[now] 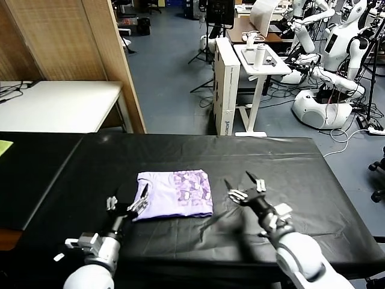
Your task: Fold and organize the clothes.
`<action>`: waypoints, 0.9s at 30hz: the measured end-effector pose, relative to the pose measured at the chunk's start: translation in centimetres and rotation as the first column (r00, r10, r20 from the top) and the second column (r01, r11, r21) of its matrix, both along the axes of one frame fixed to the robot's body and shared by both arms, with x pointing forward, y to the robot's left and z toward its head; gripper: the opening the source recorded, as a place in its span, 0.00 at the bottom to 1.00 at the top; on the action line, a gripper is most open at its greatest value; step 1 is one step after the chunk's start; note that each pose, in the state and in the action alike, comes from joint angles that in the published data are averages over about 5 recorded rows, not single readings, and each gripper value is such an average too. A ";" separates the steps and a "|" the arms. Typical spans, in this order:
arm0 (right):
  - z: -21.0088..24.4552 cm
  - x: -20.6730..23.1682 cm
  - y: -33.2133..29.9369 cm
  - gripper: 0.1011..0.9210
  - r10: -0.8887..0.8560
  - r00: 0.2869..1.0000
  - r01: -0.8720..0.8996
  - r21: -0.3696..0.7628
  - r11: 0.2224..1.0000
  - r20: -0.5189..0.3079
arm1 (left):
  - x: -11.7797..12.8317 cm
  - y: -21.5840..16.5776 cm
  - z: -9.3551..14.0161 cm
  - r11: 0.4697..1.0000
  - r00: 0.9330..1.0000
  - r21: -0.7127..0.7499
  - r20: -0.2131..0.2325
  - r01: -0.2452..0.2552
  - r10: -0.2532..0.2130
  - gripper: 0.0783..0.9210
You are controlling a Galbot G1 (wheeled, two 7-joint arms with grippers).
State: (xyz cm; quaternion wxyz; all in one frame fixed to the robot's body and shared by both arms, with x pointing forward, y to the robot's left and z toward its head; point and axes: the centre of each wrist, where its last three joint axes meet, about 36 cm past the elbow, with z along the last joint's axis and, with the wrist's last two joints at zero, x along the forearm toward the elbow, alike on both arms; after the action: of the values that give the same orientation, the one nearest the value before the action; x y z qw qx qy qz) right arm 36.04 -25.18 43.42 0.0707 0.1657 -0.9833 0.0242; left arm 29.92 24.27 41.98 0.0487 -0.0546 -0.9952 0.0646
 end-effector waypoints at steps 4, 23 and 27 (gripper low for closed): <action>0.8 -3.2 -1.2 0.98 -0.080 0.996 0.080 0.003 0.997 -0.029 | -0.9 0.2 0.2 1.000 1.000 -0.005 -0.024 -0.010 0.010 0.98; 4.7 -16.7 -1.3 0.98 -0.248 0.928 0.222 -0.121 0.967 -0.277 | -9.5 1.1 3.3 0.999 0.958 0.037 -0.286 0.025 -0.013 0.98; 5.0 -17.5 -1.1 0.98 -0.257 0.925 0.232 -0.119 0.965 -0.278 | -10.1 1.1 3.7 0.999 0.952 0.033 -0.307 0.017 -0.006 0.98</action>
State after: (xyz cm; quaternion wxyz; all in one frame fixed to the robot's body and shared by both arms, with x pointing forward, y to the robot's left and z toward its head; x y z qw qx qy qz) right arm 18.49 -26.24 48.41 0.2241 0.0402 -0.9732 0.0319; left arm 19.83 25.33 45.63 0.2039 -0.0491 -0.9762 0.0545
